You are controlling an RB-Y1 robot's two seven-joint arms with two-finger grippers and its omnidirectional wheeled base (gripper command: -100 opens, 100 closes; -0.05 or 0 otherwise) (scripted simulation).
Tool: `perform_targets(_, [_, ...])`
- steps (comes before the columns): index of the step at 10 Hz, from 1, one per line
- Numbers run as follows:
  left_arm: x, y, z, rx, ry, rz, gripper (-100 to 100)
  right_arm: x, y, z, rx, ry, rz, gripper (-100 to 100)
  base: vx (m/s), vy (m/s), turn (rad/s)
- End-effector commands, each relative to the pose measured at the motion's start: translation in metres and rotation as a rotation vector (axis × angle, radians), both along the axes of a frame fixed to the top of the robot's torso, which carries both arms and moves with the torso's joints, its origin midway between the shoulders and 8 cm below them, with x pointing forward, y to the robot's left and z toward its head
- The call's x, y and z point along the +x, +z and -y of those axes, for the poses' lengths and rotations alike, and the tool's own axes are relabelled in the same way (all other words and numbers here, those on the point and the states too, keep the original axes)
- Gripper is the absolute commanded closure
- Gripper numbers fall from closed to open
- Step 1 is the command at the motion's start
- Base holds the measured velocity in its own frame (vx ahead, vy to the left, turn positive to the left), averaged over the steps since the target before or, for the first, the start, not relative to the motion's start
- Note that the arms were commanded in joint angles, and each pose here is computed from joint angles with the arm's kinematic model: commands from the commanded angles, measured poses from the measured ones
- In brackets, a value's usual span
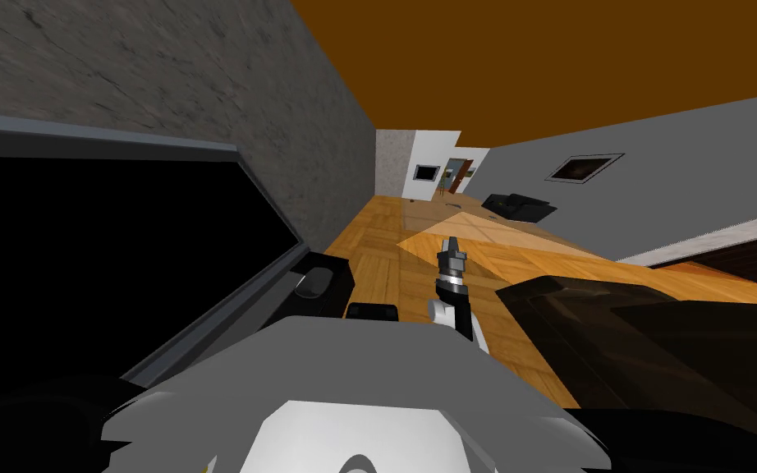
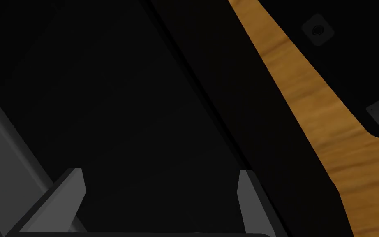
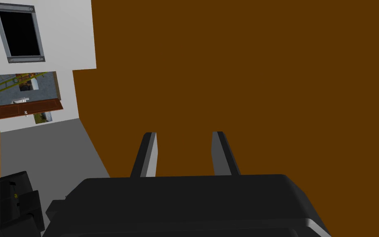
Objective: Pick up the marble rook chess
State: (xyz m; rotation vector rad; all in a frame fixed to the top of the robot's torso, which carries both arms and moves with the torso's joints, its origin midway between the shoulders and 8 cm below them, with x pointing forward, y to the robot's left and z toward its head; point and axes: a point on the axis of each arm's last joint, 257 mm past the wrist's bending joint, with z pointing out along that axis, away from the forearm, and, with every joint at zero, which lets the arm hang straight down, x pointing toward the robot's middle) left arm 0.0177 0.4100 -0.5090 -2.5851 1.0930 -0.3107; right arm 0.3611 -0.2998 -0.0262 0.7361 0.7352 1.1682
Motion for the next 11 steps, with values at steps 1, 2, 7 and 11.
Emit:
perform_targets(1, [-0.034,-0.007,-0.010,0.003,0.051,-0.053,-100,0.000,0.000,0.000,0.000,0.000,0.000,0,0.040,0.043,-0.111])
perform_targets(2, [-0.059,-0.009,-0.018,0.008,0.091,-0.094,-100,0.000,0.000,0.000,0.000,0.000,0.000,0,0.034,0.072,-0.191])
perform_targets(7, [-0.132,-0.011,-0.043,0.031,0.190,-0.209,-100,0.000,0.000,0.000,0.000,0.000,0.000,0,-0.017,0.096,-0.093])
perform_targets(11, [-0.131,-0.028,-0.042,0.033,0.190,-0.214,-100,0.000,0.000,0.000,0.000,0.000,0.000,0,-0.001,0.021,0.008])
